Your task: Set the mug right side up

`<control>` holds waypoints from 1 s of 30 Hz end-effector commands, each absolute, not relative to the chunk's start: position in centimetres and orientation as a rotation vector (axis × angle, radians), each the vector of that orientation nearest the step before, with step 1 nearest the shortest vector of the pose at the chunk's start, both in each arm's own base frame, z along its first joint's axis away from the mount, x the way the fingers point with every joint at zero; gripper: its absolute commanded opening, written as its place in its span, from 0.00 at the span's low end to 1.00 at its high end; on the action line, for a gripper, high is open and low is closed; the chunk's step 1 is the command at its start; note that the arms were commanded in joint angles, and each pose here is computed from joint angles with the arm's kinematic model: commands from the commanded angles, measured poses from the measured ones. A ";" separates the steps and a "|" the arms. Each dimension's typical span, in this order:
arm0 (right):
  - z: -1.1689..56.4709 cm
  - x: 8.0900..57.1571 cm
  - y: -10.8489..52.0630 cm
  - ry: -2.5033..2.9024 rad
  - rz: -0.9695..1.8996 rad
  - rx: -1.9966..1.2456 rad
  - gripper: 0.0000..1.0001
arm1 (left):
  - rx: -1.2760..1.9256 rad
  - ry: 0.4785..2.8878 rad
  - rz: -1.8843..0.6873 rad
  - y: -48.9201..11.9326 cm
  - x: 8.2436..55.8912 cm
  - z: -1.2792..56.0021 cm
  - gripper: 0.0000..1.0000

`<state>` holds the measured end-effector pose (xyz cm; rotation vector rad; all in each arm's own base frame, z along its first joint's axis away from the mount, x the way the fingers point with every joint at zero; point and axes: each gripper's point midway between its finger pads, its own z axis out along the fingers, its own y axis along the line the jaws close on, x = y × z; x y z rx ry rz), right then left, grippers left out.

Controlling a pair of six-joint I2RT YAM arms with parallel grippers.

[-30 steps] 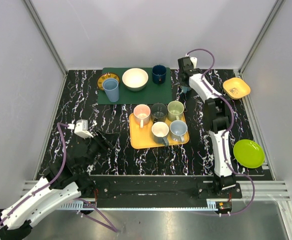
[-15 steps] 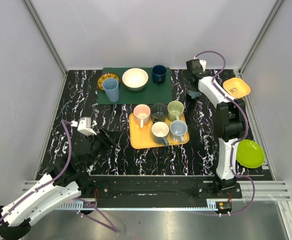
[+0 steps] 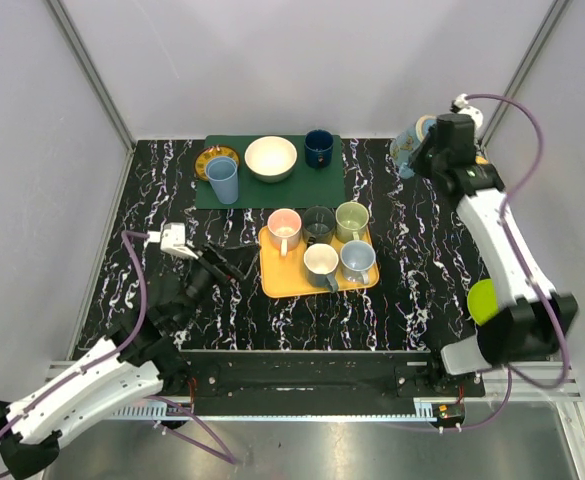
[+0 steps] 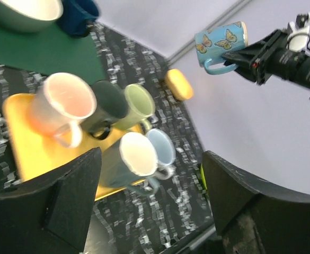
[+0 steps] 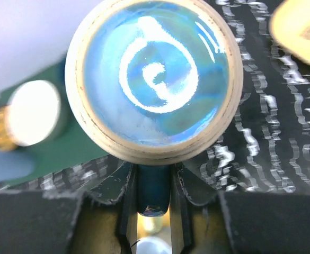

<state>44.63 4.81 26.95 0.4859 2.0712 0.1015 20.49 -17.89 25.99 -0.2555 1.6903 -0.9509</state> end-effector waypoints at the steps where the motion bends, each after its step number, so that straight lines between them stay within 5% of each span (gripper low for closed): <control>1: 40.4 39.4 9.9 1.702 0.626 0.384 0.00 | -0.209 1.512 -1.236 -21.4 20.0 31.6 0.82; 12: 43.2 26.9 16.6 1.602 1.216 0.141 0.00 | -0.062 1.259 -1.756 -28.4 18.4 38.7 0.99; 30: 41.5 23.8 20.7 1.652 1.408 0.033 0.00 | 0.087 1.294 -2.033 -36.2 19.6 38.1 0.99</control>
